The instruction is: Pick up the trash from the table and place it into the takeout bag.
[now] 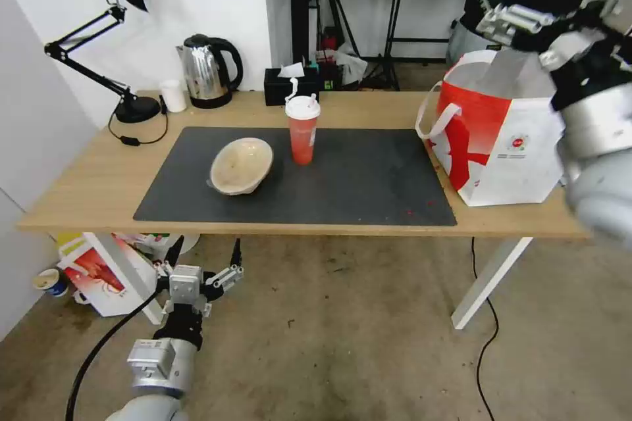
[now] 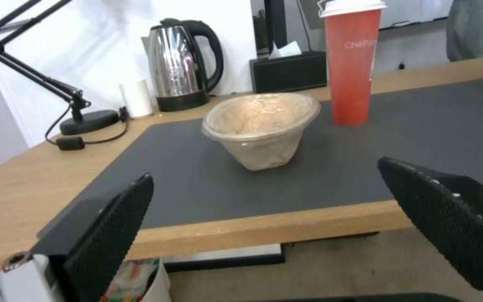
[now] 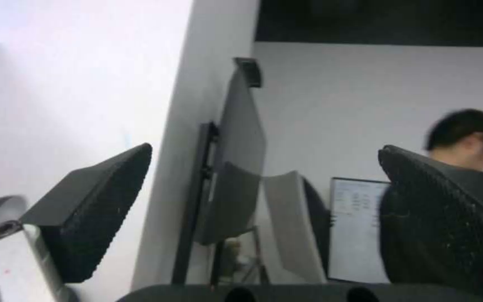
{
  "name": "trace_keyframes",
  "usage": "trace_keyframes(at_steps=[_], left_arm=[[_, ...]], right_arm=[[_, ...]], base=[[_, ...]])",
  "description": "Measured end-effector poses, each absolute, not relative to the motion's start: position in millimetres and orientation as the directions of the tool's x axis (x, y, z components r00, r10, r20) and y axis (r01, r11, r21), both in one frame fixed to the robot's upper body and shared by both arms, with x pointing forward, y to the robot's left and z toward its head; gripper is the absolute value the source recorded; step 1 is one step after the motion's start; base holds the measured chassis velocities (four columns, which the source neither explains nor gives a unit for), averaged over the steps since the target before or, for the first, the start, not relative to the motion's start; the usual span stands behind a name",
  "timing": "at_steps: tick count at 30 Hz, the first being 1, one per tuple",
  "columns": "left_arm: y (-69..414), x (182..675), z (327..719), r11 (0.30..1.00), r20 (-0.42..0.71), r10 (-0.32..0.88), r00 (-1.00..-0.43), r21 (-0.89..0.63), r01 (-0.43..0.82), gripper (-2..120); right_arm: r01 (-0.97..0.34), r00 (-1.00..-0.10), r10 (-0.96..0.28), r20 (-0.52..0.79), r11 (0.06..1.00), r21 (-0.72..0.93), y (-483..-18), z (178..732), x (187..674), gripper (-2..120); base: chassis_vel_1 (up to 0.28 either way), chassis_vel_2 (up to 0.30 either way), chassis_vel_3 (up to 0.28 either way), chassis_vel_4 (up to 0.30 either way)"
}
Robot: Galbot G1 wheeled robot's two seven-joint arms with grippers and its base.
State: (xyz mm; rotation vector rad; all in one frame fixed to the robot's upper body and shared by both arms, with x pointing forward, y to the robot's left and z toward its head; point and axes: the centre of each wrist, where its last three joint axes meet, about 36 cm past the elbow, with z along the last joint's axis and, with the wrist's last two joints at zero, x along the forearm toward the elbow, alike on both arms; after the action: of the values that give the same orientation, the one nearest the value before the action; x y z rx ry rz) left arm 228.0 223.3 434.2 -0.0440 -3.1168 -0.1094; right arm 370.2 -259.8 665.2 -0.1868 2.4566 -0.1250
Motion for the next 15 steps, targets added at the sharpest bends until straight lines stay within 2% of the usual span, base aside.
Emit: trace_keyframes(at_steps=[8, 15], left_arm=[[223, 228, 434, 0.997, 0.024, 0.027, -0.999, 0.070, 0.029, 100], [223, 228, 434, 0.997, 0.024, 0.027, -0.999, 0.070, 0.029, 100]], right_arm=[[-0.025, -0.815, -0.055, -0.577, 0.998, -0.061, -238, 599, 343, 100], [-0.012, -0.850, -0.021, -0.526, 1.000, -0.020, -227, 562, 320, 100]], base=[[0.000, 0.000, 0.000, 0.000], [0.000, 0.000, 0.000, 0.000]])
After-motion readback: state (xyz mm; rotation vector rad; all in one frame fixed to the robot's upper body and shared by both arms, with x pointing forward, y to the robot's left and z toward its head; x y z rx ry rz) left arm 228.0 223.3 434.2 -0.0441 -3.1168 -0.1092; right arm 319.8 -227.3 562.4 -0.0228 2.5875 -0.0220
